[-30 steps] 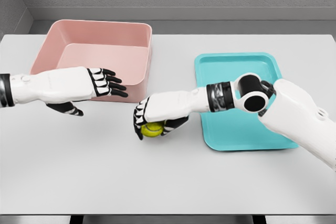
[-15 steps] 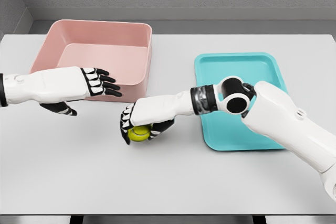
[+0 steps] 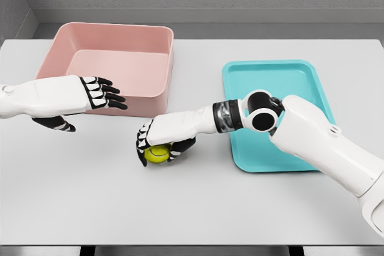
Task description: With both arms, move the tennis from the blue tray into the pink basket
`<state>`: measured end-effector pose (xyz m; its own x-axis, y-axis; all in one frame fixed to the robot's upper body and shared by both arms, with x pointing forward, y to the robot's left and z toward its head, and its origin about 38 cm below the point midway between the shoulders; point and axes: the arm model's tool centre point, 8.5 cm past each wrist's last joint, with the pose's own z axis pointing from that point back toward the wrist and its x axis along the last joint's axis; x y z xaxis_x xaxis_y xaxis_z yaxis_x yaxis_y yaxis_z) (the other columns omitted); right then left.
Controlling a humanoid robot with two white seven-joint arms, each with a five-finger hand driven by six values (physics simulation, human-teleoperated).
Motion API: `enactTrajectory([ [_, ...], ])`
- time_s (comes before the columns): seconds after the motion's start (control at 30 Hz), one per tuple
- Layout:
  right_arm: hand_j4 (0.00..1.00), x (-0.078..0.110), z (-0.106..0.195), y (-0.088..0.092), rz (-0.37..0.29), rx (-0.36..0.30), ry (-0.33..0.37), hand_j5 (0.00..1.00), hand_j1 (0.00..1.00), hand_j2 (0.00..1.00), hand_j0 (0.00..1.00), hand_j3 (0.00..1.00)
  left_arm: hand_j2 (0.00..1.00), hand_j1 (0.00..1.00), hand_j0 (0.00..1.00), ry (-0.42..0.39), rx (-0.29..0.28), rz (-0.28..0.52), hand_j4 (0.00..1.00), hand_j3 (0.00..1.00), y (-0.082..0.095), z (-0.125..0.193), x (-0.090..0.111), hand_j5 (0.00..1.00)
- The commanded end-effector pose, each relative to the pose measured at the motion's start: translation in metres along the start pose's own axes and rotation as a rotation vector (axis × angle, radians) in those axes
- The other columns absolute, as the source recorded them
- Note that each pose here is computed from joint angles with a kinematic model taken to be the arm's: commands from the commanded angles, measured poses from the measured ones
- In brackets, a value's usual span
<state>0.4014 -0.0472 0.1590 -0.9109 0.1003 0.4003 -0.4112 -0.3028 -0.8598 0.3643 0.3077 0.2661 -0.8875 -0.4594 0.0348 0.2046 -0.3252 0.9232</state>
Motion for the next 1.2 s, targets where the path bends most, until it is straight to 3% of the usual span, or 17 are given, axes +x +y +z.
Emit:
enactTrajectory([
  [0.0, 0.49, -0.002, -0.001, 0.001, -0.011, -0.001, 0.004, 0.49, 0.49, 0.49, 0.49, 0.49, 1.0, 1.0, 1.0, 0.001, 0.004, 0.005, 1.0, 1.0, 0.001, 0.001, 0.0, 1.0],
  [0.33, 0.5, -0.004, -0.009, 0.004, -0.022, 0.004, 0.004, 0.5, 0.5, 0.5, 0.5, 0.5, 1.0, 1.0, 1.0, 0.001, 0.004, 0.004, 1.0, 1.0, 0.001, 0.0, 0.0, 1.0],
  [0.4, 0.55, -0.005, -0.009, 0.003, -0.021, 0.002, 0.007, 0.55, 0.55, 0.55, 0.55, 0.55, 1.0, 1.0, 1.0, 0.002, 0.003, 0.004, 1.0, 1.0, 0.001, 0.001, 0.0, 1.0],
  [0.53, 0.86, -0.006, -0.007, 0.003, -0.023, -0.003, 0.01, 0.86, 0.86, 0.86, 0.86, 0.86, 1.0, 1.0, 1.0, 0.001, 0.005, 0.003, 1.0, 1.0, 0.001, 0.0, 0.0, 1.0],
  [0.63, 0.91, -0.006, -0.008, 0.003, -0.022, -0.003, 0.009, 0.91, 0.91, 0.91, 0.91, 0.91, 1.0, 1.0, 1.0, 0.001, 0.005, 0.003, 1.0, 1.0, 0.001, 0.0, 0.0, 1.0],
  [0.93, 0.93, -0.006, -0.006, 0.004, -0.022, -0.002, 0.011, 0.93, 0.93, 0.93, 0.93, 0.93, 1.0, 1.0, 1.0, 0.003, 0.006, 0.001, 1.0, 1.0, 0.002, 0.001, -0.001, 1.0],
  [0.97, 0.98, -0.006, -0.004, 0.002, -0.019, -0.005, 0.013, 0.98, 0.98, 0.98, 0.98, 0.98, 1.0, 1.0, 1.0, 0.008, 0.006, -0.001, 1.0, 1.0, 0.003, 0.003, -0.001, 1.0],
  [1.17, 1.0, -0.009, 0.019, 0.001, -0.003, -0.004, 0.045, 1.0, 1.0, 1.0, 1.0, 1.0, 1.0, 1.0, 1.0, 0.013, 0.007, -0.006, 1.0, 1.0, 0.005, 0.005, -0.002, 1.0],
])
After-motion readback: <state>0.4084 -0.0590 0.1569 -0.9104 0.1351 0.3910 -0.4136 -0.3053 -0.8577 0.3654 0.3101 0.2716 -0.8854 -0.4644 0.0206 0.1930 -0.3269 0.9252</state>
